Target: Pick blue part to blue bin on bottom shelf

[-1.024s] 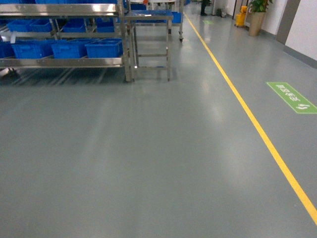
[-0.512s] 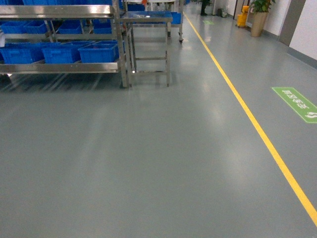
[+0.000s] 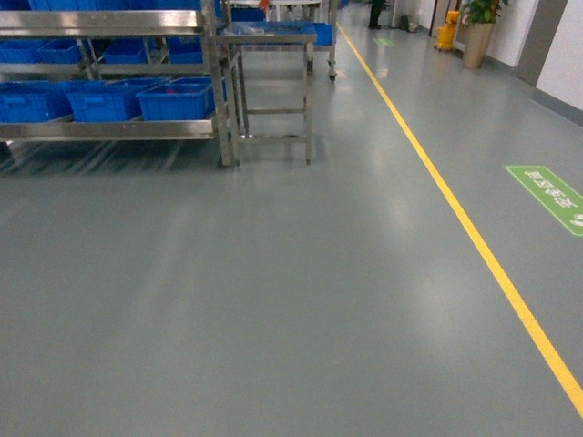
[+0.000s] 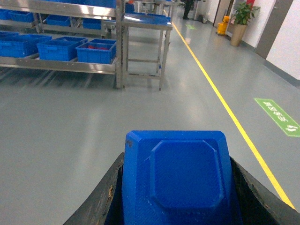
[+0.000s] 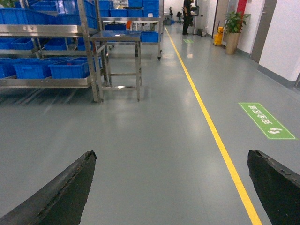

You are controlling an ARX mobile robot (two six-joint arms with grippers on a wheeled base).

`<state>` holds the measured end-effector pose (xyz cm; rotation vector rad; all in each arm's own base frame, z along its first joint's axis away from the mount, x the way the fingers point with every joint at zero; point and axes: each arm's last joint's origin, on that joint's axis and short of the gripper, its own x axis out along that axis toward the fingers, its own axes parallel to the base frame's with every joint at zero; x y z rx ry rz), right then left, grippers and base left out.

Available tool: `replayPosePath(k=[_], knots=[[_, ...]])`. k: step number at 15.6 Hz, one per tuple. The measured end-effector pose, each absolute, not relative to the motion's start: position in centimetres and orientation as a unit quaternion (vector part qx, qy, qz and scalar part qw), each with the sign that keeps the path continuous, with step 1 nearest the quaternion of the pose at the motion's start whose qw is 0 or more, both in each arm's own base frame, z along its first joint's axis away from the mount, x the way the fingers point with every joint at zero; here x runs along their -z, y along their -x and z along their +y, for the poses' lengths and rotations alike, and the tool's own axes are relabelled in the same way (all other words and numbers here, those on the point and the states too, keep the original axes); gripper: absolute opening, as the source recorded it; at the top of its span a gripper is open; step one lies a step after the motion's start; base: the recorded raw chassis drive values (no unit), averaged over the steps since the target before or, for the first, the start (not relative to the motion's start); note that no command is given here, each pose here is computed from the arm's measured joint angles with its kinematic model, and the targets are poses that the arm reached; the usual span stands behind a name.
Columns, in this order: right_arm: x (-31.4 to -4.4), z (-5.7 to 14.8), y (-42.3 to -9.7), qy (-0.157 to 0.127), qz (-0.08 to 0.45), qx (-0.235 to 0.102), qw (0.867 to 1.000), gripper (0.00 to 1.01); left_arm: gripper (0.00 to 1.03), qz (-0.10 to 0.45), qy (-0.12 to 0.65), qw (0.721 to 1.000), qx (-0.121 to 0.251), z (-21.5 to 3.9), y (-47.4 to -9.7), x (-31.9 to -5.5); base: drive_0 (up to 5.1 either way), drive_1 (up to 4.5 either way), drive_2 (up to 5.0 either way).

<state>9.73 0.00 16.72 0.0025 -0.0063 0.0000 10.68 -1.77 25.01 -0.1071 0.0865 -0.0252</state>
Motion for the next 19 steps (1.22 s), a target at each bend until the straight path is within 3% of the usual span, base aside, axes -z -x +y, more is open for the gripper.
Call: replayPosePath(k=[19], knots=[[-16.7,0.0,-9.73,-0.001,-0.002,0.0,1.0,0.98,0.44,0.045,0.053,0.997,0.012,-1.77,-10.68,-24.97,-0.1,4.01,-4.2]])
